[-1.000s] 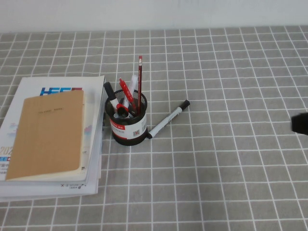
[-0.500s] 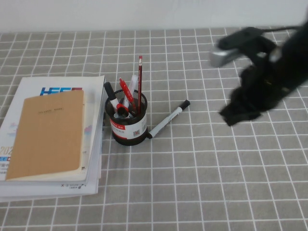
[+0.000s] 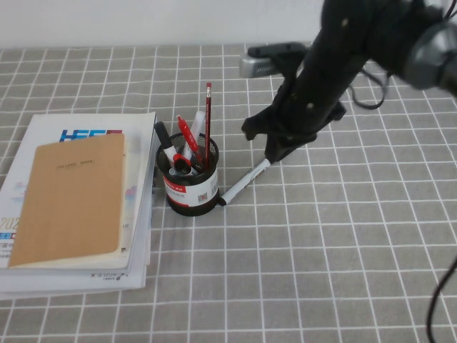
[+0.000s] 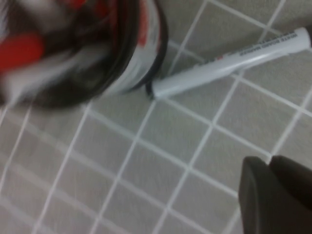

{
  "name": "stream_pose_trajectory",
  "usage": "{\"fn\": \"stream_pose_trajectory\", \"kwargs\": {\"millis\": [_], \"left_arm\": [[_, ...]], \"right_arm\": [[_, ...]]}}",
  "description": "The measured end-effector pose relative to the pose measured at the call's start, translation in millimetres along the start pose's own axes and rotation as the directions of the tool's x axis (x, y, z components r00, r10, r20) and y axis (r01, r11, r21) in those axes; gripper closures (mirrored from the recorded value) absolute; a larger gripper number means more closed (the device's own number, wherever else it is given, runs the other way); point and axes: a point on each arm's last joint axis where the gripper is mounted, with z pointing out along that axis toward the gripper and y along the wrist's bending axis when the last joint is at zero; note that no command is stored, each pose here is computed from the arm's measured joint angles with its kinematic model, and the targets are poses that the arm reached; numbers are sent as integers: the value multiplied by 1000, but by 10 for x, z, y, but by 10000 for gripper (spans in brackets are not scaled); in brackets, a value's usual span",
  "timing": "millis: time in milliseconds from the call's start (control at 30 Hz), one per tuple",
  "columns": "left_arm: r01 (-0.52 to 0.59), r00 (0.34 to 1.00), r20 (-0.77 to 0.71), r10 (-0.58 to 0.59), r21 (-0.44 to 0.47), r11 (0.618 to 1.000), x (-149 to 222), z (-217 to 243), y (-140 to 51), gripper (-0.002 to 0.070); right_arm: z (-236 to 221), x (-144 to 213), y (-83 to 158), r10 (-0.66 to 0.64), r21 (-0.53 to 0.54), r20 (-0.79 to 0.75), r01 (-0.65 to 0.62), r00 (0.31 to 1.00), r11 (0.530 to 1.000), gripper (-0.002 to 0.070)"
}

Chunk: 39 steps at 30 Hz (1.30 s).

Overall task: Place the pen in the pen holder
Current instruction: Pick up the pen on the table

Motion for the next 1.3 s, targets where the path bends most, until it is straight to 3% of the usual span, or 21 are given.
{"fn": "stream_pose_trajectory", "kwargs": {"millis": [133, 300, 467, 600, 767, 1000, 1300], "left_arm": [[0, 1000, 0, 0, 0, 1000, 0, 0, 0, 680], [0, 1000, 0, 0, 0, 1000, 0, 0, 0, 680], [0, 1000, 0, 0, 0, 1000, 0, 0, 0, 680], [0, 1000, 0, 0, 0, 1000, 0, 0, 0, 680], [0, 1000, 0, 0, 0, 1000, 0, 0, 0, 680], [0, 1000, 0, 0, 0, 1000, 0, 0, 0, 680], [0, 1000, 0, 0, 0, 1000, 0, 0, 0, 680]], "right_arm": [[315, -72, -54, 113, 7, -40, -113, 993, 994, 637], [579, -104, -109, 249, 24, -72, -248, 966, 968, 499], [689, -177, -132, 452, 12, -7, -452, 892, 892, 412], [758, -247, -143, 569, -32, 51, -568, 821, 822, 400], [772, -280, -173, 625, -34, 95, -624, 775, 780, 417], [777, -277, -264, 637, 43, 150, -648, 756, 760, 430], [908, -289, -312, 661, 52, 167, -676, 732, 735, 432]]}}
